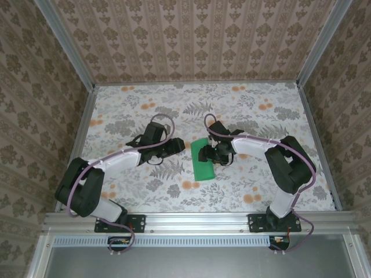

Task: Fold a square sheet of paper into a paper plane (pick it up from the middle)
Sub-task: First fold in half a square sheet of paper at the center of the table.

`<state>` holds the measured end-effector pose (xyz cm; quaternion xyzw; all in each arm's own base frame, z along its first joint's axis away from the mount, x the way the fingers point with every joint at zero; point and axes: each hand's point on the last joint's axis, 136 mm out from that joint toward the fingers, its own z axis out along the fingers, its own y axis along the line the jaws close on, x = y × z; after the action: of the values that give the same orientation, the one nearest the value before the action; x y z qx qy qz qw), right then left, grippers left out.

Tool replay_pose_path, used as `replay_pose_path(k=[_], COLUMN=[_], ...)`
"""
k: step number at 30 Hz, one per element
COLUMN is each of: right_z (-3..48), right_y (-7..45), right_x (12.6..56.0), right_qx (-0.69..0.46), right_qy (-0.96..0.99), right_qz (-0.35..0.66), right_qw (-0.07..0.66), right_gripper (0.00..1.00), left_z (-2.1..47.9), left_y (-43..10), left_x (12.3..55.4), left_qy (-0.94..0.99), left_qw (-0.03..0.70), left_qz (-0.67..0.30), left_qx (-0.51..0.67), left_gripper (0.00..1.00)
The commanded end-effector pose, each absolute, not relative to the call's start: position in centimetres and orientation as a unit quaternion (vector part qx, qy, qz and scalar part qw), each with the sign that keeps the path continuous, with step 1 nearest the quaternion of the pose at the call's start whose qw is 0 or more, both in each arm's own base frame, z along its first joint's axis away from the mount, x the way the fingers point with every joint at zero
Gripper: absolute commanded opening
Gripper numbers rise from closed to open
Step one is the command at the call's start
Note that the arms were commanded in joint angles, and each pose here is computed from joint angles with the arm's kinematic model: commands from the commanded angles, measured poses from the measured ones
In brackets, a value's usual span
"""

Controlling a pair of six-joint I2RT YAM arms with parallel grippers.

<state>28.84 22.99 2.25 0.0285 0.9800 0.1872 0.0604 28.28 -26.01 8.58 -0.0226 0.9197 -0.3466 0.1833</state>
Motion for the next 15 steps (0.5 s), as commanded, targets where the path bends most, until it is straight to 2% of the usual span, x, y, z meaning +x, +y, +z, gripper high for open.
replay_pose_path(k=[1, 15], right_z=[-0.3, -3.7], right_y=[21.0, 20.0], right_x=[27.6, 25.2], right_qx=[0.037, 0.023], right_qy=[0.992, 0.998], right_qz=[0.117, 0.055], right_qw=[0.029, -0.004], right_gripper=[0.7, 0.71], left_z=[9.7, 6.7], left_y=[-28.4, -32.1], left_x=[28.3, 29.5], left_qy=[0.908, 0.907], left_qw=[0.17, 0.119], left_qz=[-0.383, -0.405], left_qx=[-0.006, -0.014], left_gripper=[0.54, 0.2])
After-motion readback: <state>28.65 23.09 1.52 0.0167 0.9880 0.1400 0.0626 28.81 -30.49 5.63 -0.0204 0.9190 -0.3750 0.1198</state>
